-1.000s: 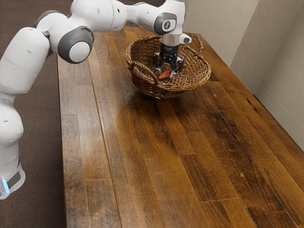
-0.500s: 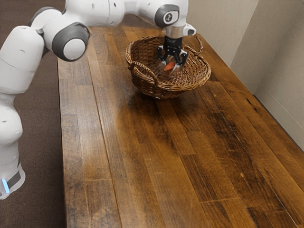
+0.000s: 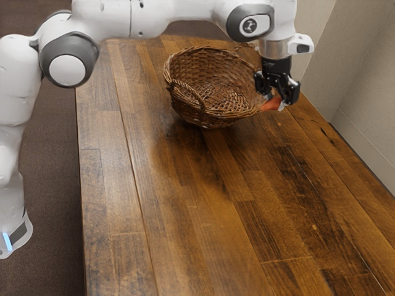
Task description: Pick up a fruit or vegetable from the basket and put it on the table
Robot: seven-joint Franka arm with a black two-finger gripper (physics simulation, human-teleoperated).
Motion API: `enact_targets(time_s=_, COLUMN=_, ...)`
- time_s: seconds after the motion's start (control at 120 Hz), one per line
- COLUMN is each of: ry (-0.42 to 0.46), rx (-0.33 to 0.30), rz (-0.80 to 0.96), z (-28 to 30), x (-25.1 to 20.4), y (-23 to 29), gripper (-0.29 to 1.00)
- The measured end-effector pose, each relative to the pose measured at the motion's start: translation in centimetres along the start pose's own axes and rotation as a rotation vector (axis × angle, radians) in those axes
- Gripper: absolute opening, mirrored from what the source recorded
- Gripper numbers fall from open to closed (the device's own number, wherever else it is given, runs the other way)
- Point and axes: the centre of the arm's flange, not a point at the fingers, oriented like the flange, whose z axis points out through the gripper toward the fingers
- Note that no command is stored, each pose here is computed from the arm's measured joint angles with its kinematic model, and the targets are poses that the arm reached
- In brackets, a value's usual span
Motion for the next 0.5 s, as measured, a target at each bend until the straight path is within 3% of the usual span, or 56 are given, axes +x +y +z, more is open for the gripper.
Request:
enact_targets(time_s=0.167, ry=0.009, rx=-0.015, rz=0.043, z=1.2, x=-1.6, y=3.6, gripper=0.16)
enact_targets(time_s=0.317, ry=0.027, rx=-0.020, rz=0.025, z=1.0, x=-1.3, y=3.4, gripper=0.50)
enact_targets(time_s=0.5, ry=0.044, rx=-0.043, rz=-0.009, z=-0.4, x=-1.4, y=3.5, gripper=0.65)
